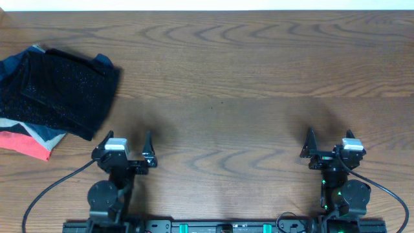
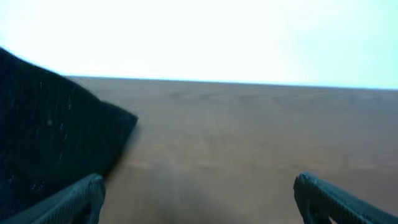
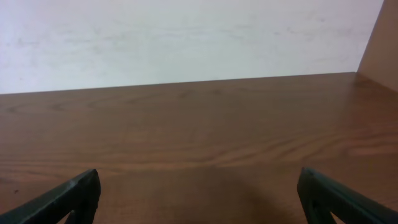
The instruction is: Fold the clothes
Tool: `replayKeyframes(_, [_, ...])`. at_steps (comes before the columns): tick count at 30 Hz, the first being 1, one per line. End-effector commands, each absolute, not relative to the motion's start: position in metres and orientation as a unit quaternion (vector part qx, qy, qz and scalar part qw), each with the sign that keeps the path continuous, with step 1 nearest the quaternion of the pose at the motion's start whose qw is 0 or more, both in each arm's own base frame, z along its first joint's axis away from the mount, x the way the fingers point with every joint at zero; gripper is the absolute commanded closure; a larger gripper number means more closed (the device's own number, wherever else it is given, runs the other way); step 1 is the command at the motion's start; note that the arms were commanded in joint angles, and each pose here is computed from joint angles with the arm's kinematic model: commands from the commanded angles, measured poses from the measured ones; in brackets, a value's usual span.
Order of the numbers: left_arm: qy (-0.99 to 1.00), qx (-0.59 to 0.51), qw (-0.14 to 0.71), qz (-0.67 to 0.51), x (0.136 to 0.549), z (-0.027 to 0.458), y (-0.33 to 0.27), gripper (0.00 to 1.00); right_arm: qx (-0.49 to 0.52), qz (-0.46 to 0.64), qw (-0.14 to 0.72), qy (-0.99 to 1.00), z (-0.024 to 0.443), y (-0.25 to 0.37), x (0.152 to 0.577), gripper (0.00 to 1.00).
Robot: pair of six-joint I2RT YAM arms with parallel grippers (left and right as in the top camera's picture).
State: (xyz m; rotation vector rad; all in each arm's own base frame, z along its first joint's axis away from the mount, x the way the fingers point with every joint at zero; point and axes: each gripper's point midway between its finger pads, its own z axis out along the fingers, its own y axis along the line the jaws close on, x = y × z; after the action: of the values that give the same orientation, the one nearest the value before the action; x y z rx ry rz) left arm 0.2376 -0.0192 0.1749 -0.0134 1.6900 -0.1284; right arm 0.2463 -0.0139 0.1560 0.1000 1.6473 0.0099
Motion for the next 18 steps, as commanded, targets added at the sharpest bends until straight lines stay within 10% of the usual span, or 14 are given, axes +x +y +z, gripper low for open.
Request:
replayKeyframes(1, [0.755, -0.005, 0.654, -0.051, 0.241, 0.148, -0.018, 0.02, 0.039, 0.001, 0.679, 0.733, 0.156, -0.013, 0.246, 0.01])
replayKeyframes(18, [0.758, -0.016, 0.651, -0.040, 0.244, 0.138, -0.011, 0.02, 0.039, 0.001, 0.679, 0.733, 0.156, -0.013, 0.246, 0.01])
